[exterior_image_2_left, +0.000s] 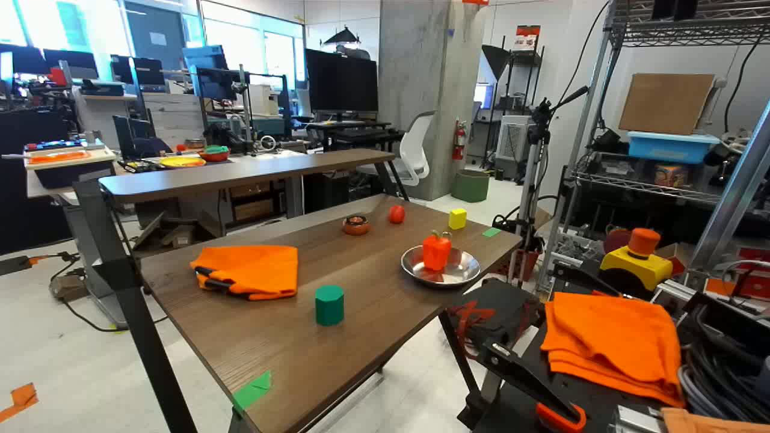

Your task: Pick up the red pepper and put it on the table

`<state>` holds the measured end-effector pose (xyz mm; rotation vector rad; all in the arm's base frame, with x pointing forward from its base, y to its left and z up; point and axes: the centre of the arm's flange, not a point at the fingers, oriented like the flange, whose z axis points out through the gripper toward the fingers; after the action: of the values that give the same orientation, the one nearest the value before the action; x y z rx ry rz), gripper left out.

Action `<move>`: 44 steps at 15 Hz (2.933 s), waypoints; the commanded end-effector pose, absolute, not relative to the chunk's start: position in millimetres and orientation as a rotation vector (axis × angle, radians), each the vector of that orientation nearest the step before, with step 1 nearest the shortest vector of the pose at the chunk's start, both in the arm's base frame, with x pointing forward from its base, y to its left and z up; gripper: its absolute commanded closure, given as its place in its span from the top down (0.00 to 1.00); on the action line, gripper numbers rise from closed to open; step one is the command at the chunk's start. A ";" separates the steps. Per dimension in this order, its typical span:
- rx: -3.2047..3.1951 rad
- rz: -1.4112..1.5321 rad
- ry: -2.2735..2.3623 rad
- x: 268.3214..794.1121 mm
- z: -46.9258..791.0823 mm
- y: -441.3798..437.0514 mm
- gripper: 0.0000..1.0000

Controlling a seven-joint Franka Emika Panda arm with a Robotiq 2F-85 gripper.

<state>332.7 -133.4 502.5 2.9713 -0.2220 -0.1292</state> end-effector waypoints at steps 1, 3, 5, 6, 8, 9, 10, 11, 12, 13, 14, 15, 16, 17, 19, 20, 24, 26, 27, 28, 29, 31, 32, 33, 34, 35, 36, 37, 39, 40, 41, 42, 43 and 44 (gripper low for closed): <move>2.971 -0.128 -0.222 332.7 502.7 -133.4 1.00; 2.971 -0.128 -0.222 332.7 502.9 -133.4 1.00; 2.971 -0.128 -0.222 332.7 502.9 -133.4 1.00; 2.971 -0.128 -0.222 332.7 502.9 -133.4 1.00; 2.971 -0.128 -0.222 332.7 502.9 -133.4 1.00; 2.971 -0.128 -0.222 332.7 502.9 -133.4 1.00; 2.971 -0.128 -0.222 332.7 502.9 -133.4 1.00; 2.971 -0.128 -0.222 332.7 502.9 -133.4 1.00; 2.971 -0.128 -0.222 332.7 502.9 -133.4 1.00; 2.967 -0.120 -0.235 336.0 500.9 -132.8 1.00; 2.969 -0.103 -0.244 341.4 496.7 -131.1 1.00; 2.965 -0.094 -0.244 345.5 492.9 -129.6 1.00; 2.965 -0.060 -0.252 352.0 486.9 -128.0 1.00; 2.963 -0.030 -0.264 358.0 482.5 -127.0 1.00; 2.953 0.012 -0.280 373.6 470.7 -125.1 1.00; 2.948 0.017 -0.286 381.2 463.9 -124.3 1.00; 2.967 -0.002 -0.322 415.8 433.0 -124.9 1.00; 2.985 -0.021 -0.324 432.1 418.6 -122.5 1.00; 2.998 -0.012 -0.332 443.0 410.9 -119.6 1.00; 3.008 -0.018 -0.331 452.4 404.5 -116.4 1.00; 3.023 -0.009 -0.329 464.3 397.4 -111.0 1.00; 3.042 0.028 -0.297 485.7 383.1 -95.8 1.00; 3.045 0.051 -0.282 495.4 376.1 -88.2 1.00; 3.049 0.072 -0.267 506.7 366.6 -78.9 1.00; 3.050 0.087 -0.252 517.3 356.3 -70.2 1.00; 3.050 0.093 -0.238 525.7 347.0 -62.3 1.00; 3.049 0.091 -0.218 533.4 334.6 -53.5 1.00; 3.046 0.091 -0.203 538.9 324.3 -45.9 1.00; 3.045 0.063 -0.160 546.9 301.2 -31.9 1.00; 3.044 0.036 -0.142 550.7 290.7 -26.4 1.00; 3.039 0.006 -0.124 554.4 278.5 -21.0 1.00; 3.033 -0.025 -0.110 557.0 268.5 -16.8 1.00; 3.023 -0.054 -0.097 558.9 257.8 -13.0 1.00; 3.016 -0.073 -0.083 559.8 248.3 -10.2 1.00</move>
<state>541.7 -19.3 271.8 3.0424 -0.1103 -0.0388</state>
